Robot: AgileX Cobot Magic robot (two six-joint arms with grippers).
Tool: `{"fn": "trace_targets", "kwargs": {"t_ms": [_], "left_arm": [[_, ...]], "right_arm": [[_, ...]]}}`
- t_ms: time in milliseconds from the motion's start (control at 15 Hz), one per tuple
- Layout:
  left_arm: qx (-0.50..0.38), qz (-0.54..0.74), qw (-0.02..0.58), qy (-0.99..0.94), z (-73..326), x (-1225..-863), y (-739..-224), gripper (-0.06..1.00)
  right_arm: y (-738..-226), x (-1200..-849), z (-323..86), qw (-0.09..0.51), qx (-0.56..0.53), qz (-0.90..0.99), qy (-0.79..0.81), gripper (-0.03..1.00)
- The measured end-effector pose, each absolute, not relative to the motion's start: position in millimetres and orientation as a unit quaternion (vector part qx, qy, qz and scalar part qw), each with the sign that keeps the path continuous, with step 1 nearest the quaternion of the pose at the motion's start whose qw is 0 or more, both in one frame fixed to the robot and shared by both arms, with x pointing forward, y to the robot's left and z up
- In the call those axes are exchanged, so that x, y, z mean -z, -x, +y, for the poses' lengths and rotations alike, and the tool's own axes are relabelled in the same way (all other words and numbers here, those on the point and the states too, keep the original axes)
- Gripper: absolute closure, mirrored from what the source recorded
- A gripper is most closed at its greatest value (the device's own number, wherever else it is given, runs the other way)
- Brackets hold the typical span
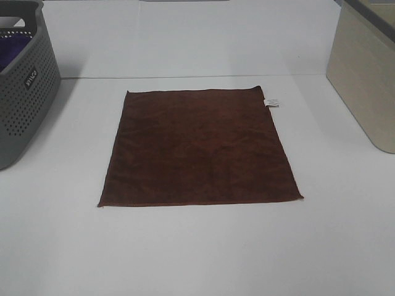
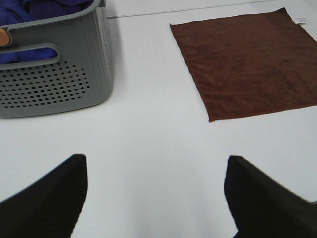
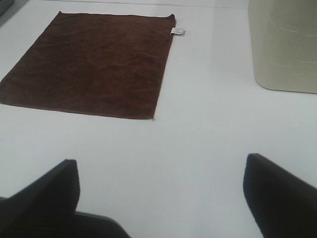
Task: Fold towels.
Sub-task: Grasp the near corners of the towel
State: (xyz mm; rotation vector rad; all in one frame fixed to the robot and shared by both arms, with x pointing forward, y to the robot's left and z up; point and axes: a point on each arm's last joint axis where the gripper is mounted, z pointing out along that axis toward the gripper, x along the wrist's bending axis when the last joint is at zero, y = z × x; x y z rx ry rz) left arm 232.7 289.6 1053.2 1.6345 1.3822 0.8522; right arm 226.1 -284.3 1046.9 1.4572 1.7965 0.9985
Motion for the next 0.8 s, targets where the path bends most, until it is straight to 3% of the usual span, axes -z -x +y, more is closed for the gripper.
{"fn": "trace_targets", "kwargs": {"t_ms": [133, 467, 800], "left_arm": [[-0.343, 0.545, 0.412, -0.645, 290, -1056, -232, 0.21], [-0.376, 0.517, 0.52, -0.567, 285, -1090, -261, 0.21], [-0.285, 0.594, 0.513, -0.55, 281, -1082, -331, 0.21]], "right_arm": [[-227, -1048, -284, 0.31, -0.381, 0.676, -0.55, 0.14], [-261, -1080, -287, 0.371, -0.454, 0.601, -0.543, 0.18], [-343, -1078, -288, 0.321, -0.421, 0.594, -0.605, 0.25]]}}
